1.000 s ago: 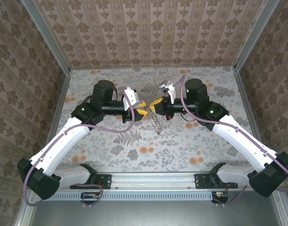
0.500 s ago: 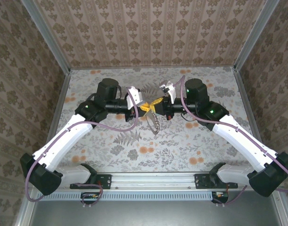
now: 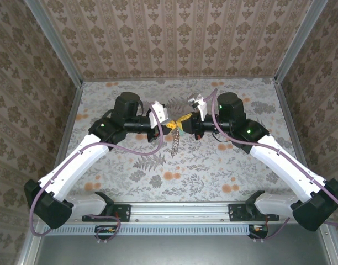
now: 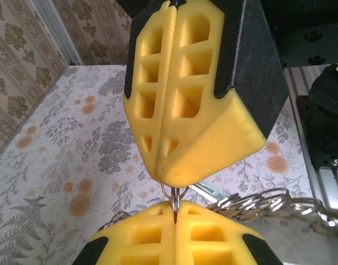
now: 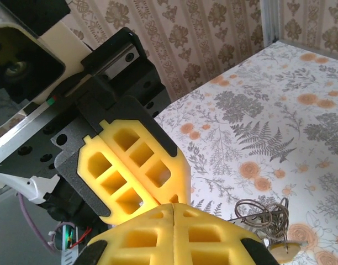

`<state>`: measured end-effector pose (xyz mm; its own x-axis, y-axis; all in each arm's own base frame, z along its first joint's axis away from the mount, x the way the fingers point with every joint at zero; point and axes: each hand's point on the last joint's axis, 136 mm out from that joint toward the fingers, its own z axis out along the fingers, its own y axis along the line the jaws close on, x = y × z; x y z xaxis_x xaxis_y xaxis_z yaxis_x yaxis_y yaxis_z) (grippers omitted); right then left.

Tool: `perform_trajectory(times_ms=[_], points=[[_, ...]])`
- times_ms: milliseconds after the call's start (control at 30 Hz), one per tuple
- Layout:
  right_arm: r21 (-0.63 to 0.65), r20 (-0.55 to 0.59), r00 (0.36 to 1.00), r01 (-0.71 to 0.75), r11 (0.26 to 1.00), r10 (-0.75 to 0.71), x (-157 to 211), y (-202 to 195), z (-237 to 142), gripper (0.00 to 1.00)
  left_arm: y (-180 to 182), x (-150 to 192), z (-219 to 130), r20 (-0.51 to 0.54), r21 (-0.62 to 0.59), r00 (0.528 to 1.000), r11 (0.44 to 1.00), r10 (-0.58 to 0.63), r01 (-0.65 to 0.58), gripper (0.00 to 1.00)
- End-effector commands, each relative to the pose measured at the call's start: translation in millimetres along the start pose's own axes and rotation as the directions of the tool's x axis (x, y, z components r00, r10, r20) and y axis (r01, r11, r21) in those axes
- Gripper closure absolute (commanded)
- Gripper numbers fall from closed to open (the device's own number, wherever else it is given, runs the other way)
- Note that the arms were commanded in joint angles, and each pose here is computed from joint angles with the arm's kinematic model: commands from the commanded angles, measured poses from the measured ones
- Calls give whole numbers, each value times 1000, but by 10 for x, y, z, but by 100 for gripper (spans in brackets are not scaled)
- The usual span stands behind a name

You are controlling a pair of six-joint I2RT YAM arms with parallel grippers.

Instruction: Put the keys on the keyring

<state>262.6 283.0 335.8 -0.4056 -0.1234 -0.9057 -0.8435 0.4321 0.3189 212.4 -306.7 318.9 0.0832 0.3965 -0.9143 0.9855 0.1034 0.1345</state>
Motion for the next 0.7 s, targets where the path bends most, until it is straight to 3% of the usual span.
perform_trajectory(times_ms=[0,433,667], points=[[103,58,998,-23,994,17,-91,-168,-100,100,62,-87,-100,13,-70,999,996,48,-47,100],[217,79,980,-194,957,181,18,-577,-31,100,73,-215,-218,73,-125,994,990,77,-67,100],[128,29,972,-237,963,235,35,-496,92,100,73,-302,-233,114,-116,990,991,79,-66,100]])
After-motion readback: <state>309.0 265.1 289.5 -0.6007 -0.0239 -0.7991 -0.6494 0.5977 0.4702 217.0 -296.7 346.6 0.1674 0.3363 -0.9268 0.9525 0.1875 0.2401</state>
